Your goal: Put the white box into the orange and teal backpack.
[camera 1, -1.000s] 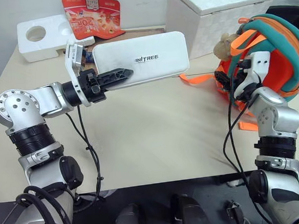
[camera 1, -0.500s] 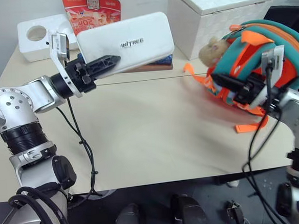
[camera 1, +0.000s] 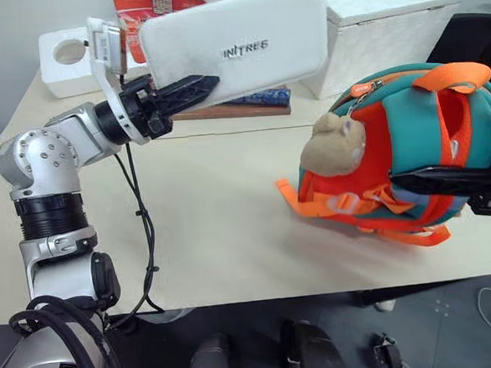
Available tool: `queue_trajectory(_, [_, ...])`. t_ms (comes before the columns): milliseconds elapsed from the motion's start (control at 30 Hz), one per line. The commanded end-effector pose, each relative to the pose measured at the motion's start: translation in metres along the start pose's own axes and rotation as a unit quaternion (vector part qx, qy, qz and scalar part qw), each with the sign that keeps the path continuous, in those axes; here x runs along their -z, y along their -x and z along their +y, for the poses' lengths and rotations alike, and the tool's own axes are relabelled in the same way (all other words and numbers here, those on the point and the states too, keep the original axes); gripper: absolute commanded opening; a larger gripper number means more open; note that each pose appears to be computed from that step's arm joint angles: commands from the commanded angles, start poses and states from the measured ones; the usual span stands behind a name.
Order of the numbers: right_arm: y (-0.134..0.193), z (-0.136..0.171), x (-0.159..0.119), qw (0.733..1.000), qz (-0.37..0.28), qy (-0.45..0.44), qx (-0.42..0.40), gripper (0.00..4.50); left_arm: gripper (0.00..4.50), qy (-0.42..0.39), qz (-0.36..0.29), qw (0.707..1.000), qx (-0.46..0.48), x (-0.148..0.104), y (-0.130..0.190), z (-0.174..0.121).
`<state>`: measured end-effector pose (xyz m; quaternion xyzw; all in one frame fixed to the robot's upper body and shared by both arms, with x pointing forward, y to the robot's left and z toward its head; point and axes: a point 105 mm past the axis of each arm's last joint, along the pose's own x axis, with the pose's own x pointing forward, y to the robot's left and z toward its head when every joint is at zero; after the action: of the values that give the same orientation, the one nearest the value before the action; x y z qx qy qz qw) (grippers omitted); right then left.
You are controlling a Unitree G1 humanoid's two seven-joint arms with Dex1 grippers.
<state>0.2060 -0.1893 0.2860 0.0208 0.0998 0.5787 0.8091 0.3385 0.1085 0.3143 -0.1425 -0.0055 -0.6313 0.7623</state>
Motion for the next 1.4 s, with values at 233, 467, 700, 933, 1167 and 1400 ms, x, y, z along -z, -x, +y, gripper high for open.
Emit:
queue_trajectory(233, [0.005,-0.001,0.008,0.999,0.012,0.038,0.033,0.03,1.41,-0.111,0.069,0.990,0.045,0.015,-0.025,-0.004])
queue_trajectory(467, [0.013,0.001,0.013,0.998,0.028,0.031,0.037,0.03,1.41,-0.150,0.094,0.983,0.046,0.022,-0.036,0.007])
queue_trajectory(700, [0.014,0.001,0.013,0.998,0.026,0.032,0.039,0.03,1.41,-0.197,0.160,0.962,0.097,0.040,-0.041,0.002])
queue_trajectory(933, [0.009,-0.001,0.016,0.999,0.029,0.035,0.028,0.03,1.41,-0.255,0.242,0.925,0.146,0.064,-0.054,0.002])
queue_trajectory(1167, [0.002,0.001,0.016,0.999,0.023,0.043,0.010,0.03,1.41,-0.280,0.232,0.917,0.163,0.074,-0.105,0.002])
queue_trajectory(1400, [-0.011,0.001,0.018,0.999,0.014,0.049,0.000,0.03,1.41,-0.274,0.211,0.919,0.190,0.100,-0.172,-0.022])
